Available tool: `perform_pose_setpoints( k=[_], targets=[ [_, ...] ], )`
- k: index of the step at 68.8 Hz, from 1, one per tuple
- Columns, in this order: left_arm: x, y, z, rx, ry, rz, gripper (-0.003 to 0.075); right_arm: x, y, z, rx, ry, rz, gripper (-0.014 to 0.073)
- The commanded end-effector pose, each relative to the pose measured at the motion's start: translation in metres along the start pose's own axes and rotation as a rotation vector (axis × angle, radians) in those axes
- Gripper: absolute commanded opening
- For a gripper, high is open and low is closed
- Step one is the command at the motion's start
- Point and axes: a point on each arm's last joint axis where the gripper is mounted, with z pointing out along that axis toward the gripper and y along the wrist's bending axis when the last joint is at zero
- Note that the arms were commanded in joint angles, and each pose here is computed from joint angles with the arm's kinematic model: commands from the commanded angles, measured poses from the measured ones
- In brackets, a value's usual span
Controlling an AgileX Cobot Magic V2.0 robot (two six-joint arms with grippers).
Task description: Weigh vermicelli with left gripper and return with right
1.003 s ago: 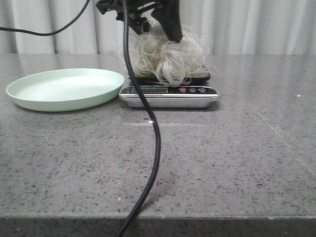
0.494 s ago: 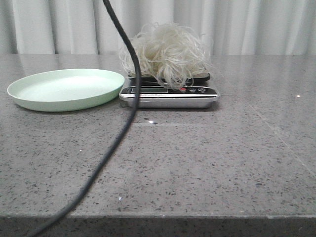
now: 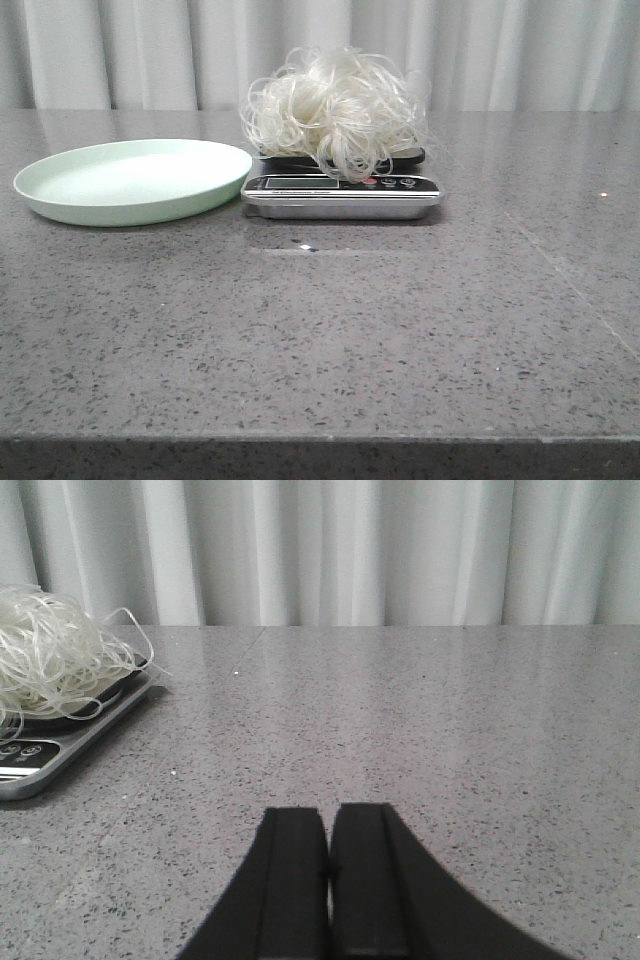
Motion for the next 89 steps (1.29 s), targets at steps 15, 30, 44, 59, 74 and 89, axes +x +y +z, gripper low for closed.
perform_pose_setpoints(
  k=[15, 30, 44, 59, 74, 89],
  targets=[
    [0.080, -0.001, -0.076, -0.024, -0.298, 0.005, 0.0606, -0.011, 0.000, -0.002, 0.001, -0.107, -0.013, 0.0179],
    [0.135, -0.001, -0.083, -0.025, -0.259, 0.020, 0.0300, -0.011, 0.000, -0.002, 0.001, -0.107, -0.013, 0.0179],
    [0.157, 0.000, -0.089, -0.028, -0.295, 0.022, 0.0135, -0.011, 0.000, -0.002, 0.001, -0.107, -0.013, 0.0179],
    [0.166, -0.002, -0.109, -0.027, -0.398, 0.028, 0.0134, -0.011, 0.000, -0.002, 0.001, -0.108, -0.013, 0.0179],
    [0.174, -0.002, -0.126, -0.040, -0.509, 0.053, 0.0134, -0.030, 0.001, -0.006, -0.006, -0.282, 0.000, 0.0179],
    [0.175, -0.002, -0.129, -0.042, -0.524, 0.057, 0.0134, -0.079, 0.006, -0.005, -0.011, -0.234, 0.004, 0.0179]
  ],
)
